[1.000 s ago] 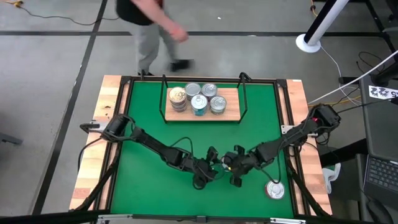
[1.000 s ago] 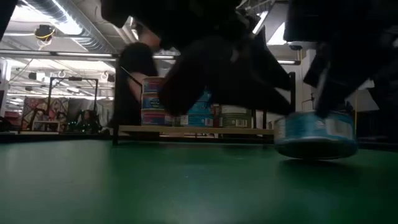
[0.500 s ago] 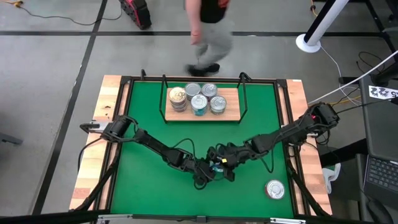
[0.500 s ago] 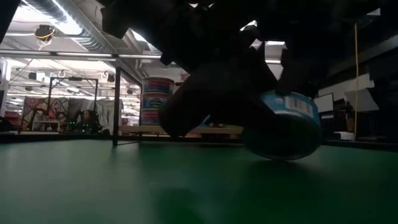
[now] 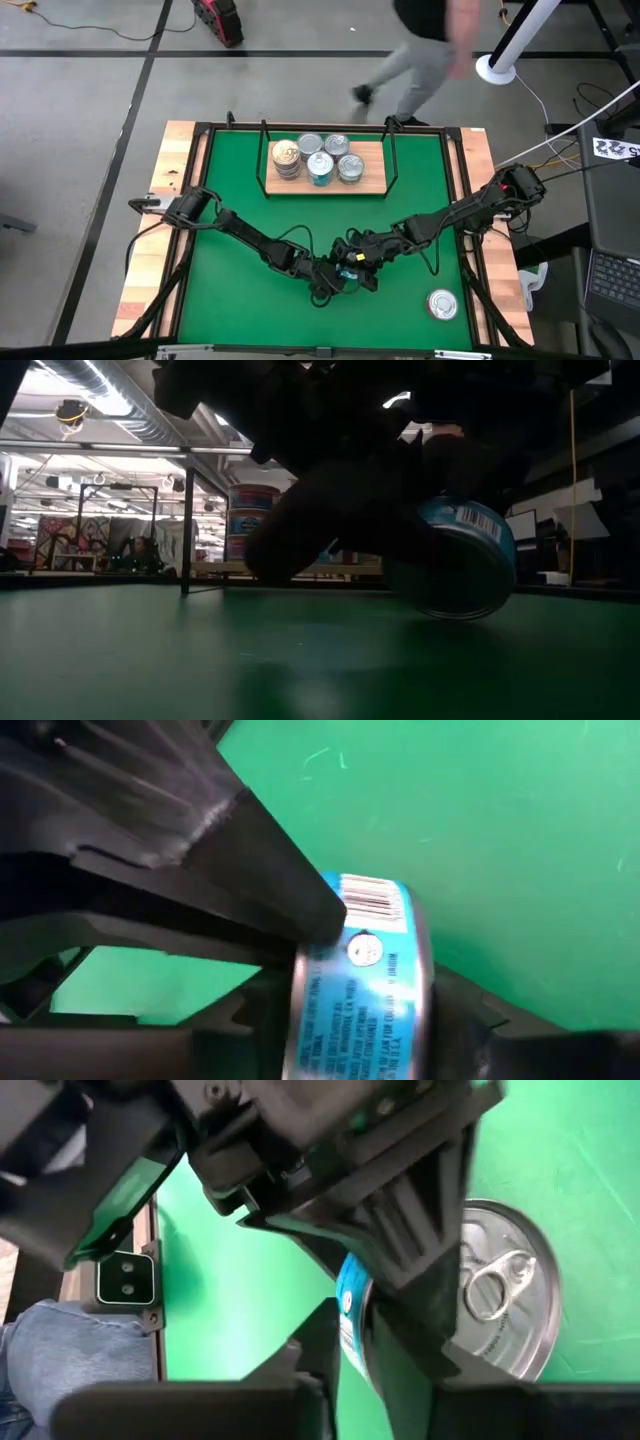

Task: Stack canned seafood by type on shelf
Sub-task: Stack the yellow blue tuna can on top of the other yellow blue tuna cans on the shelf

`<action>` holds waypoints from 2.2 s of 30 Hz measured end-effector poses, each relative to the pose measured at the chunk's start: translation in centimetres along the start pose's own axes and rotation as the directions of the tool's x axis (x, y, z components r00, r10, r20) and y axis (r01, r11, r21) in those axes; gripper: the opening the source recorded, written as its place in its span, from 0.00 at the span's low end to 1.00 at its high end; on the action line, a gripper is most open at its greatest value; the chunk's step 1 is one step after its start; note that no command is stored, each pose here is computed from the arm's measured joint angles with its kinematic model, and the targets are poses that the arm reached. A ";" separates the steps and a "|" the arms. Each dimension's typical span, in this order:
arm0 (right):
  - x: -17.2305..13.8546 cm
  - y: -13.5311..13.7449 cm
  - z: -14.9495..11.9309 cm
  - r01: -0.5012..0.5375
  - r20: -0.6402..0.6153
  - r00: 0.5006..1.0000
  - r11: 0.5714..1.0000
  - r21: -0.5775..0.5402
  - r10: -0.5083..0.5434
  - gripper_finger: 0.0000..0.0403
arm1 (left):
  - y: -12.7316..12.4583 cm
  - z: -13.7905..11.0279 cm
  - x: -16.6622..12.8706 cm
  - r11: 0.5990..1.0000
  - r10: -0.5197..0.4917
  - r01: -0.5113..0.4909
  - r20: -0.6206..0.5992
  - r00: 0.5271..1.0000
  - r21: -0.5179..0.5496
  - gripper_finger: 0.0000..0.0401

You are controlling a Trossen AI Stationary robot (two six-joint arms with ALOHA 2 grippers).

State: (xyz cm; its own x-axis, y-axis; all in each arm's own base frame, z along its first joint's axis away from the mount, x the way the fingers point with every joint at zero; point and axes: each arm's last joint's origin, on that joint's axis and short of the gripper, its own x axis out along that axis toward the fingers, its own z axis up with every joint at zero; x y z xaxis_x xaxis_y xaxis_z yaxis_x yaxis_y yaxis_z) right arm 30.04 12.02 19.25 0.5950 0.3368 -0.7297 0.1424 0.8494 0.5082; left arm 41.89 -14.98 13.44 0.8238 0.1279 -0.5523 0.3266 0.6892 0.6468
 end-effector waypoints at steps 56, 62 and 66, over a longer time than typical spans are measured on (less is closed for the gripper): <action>-13.3 -0.3 -2.1 0.225 0.115 0.969 0.973 -0.046 -0.219 0.24 | 16.7 -7.9 -5.5 0.872 0.486 -0.402 -0.605 0.631 0.281 0.37; -13.3 -0.3 -2.1 0.225 0.116 0.969 0.973 -0.046 -0.219 0.24 | 17.1 -9.0 -5.4 0.882 0.468 -0.371 -0.637 0.612 0.290 0.35; -13.3 -0.3 -2.1 0.226 0.116 0.969 0.973 -0.046 -0.219 0.24 | 17.1 -9.5 -5.5 0.892 0.451 -0.331 -0.665 0.596 0.308 0.36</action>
State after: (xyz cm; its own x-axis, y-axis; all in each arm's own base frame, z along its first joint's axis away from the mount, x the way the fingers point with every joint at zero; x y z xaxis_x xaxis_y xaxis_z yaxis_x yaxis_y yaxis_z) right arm 20.47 8.15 27.88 0.6374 0.0929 -0.7649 0.2365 0.9212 0.3090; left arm 38.50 2.90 22.52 0.3301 0.8610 -0.3869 0.1614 0.3523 0.9218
